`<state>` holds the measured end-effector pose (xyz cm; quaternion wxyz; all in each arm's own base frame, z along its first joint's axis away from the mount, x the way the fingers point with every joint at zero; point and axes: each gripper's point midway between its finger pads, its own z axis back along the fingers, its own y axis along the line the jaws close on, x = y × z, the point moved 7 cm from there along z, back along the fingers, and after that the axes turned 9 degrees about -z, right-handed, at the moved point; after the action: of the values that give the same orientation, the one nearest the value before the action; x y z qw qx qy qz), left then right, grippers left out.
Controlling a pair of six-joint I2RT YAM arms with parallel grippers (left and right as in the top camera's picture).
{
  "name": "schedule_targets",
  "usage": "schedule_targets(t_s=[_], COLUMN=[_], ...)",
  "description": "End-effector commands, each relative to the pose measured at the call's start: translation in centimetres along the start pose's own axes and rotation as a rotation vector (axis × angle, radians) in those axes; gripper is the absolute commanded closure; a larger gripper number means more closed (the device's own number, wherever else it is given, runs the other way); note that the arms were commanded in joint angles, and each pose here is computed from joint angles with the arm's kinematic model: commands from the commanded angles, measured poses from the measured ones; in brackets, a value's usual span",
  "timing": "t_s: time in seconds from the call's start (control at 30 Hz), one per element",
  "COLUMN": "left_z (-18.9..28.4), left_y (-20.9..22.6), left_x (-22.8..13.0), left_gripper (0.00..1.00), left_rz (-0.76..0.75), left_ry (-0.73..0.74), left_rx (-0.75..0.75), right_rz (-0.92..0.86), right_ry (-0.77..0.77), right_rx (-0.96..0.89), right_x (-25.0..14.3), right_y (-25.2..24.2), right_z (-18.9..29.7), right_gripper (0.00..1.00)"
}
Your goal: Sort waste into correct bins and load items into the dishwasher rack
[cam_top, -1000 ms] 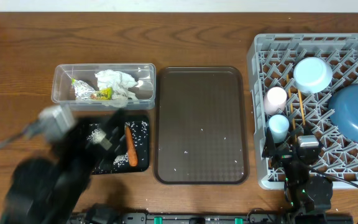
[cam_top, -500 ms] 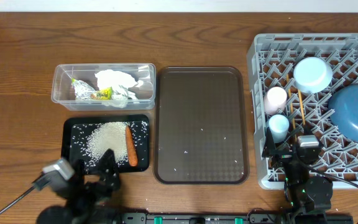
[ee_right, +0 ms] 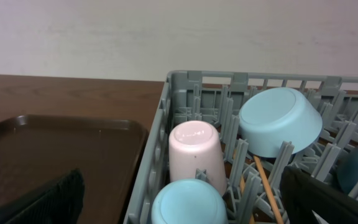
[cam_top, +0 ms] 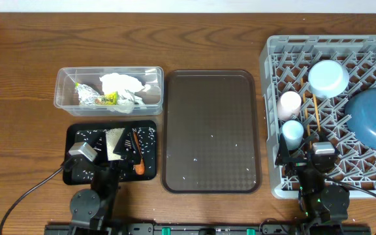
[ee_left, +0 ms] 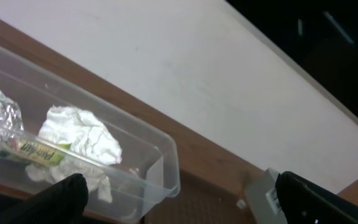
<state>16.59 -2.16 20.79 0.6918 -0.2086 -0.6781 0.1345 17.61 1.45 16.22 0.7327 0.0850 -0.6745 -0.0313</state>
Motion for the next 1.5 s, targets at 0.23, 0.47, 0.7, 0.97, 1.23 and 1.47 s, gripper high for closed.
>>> schedule_targets(t_s=[0.23,0.47,0.7,0.97,1.23,1.47], left_z=[-0.7,-0.8,-0.7,-0.7,-0.7,-0.7], left_y=[1.6,2.6,2.9,2.9,2.9,2.9], left_x=[-3.0,-4.9,-5.3,-5.4,-5.4,-5.4], left_gripper=[0.01,0.01,0.01,0.01,0.01,0.01], left_rz=[-0.072,-0.153,-0.309,-0.308,-0.308,-0.308], left_ry=[0.044,0.121,0.152,0.154,0.154,0.154], left_rx=[0.027,0.057,0.058,0.058,0.058,0.058], right_rz=[0.011,0.011,0.011,0.011,0.011,0.011], right_ry=[-0.003,-0.003,-0.003,-0.003,-0.003,-0.003], right_rx=[-0.014,-0.014,-0.014,-0.014,-0.014,-0.014], right_x=[0.0,0.0,0.0,0.0,0.0,0.0], right_y=[-0.3,-0.3,-0.3,-0.3,-0.3,-0.3], right_z=[0.0,0.0,0.0,0.0,0.0,0.0], right_gripper=[0.01,0.01,0.01,0.01,0.01,0.01])
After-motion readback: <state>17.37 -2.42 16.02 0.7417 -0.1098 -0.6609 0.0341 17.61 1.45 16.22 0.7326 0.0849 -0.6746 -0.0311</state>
